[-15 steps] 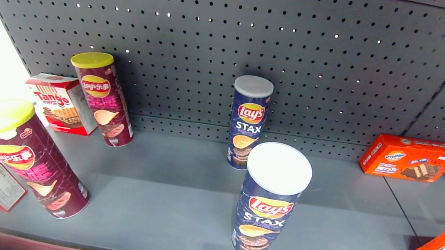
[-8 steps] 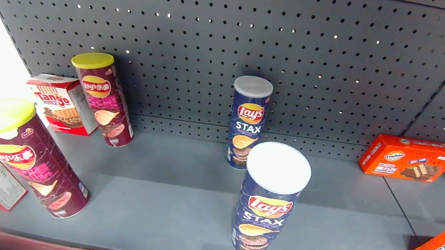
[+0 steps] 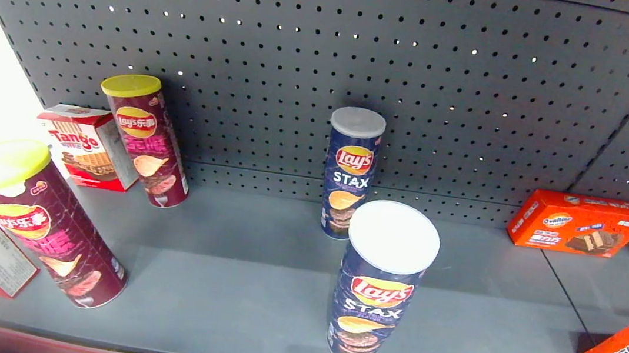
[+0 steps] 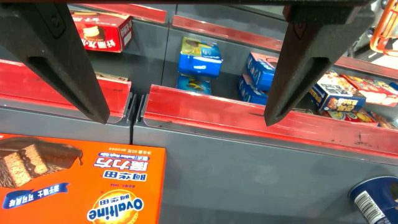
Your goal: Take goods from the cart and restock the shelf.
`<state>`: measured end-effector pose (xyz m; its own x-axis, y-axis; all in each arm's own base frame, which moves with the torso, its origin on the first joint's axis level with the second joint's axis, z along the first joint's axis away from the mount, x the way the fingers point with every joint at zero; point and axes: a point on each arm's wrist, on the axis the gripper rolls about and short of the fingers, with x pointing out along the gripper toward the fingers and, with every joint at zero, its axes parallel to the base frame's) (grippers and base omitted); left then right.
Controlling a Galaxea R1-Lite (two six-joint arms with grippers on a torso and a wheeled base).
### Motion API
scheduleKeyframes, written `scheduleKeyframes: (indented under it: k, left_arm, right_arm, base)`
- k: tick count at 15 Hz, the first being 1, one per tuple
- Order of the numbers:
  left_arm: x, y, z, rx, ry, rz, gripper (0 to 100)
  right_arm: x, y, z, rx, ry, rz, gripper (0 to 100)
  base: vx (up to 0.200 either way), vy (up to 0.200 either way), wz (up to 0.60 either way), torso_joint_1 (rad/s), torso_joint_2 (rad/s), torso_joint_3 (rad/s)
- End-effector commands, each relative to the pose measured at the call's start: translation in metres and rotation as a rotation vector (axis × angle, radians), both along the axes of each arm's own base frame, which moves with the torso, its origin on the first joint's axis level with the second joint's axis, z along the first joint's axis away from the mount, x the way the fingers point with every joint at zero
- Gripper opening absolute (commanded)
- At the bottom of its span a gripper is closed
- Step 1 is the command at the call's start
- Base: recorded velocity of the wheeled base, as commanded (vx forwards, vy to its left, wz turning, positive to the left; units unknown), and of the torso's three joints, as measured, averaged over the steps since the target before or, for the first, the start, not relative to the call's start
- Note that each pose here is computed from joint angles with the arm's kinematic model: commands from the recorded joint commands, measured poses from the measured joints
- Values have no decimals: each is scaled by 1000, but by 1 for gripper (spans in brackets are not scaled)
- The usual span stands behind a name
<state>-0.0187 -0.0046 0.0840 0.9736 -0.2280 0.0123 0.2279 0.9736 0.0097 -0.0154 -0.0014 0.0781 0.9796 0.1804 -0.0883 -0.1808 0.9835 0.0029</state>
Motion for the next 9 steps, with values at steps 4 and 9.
scheduleKeyframes:
  k: [4, 9]
  left_arm:
    - [-5, 0, -1, -34, -51, 29, 100]
    - [-4, 2, -2, -82, -42, 124, 100]
  right_arm:
    - [0, 0, 0, -1, 0, 1, 100]
    - [0, 0, 0, -1, 0, 1, 100]
  base:
    - [0, 0, 0, 0, 0, 0]
    - [0, 0, 0, 0, 0, 0]
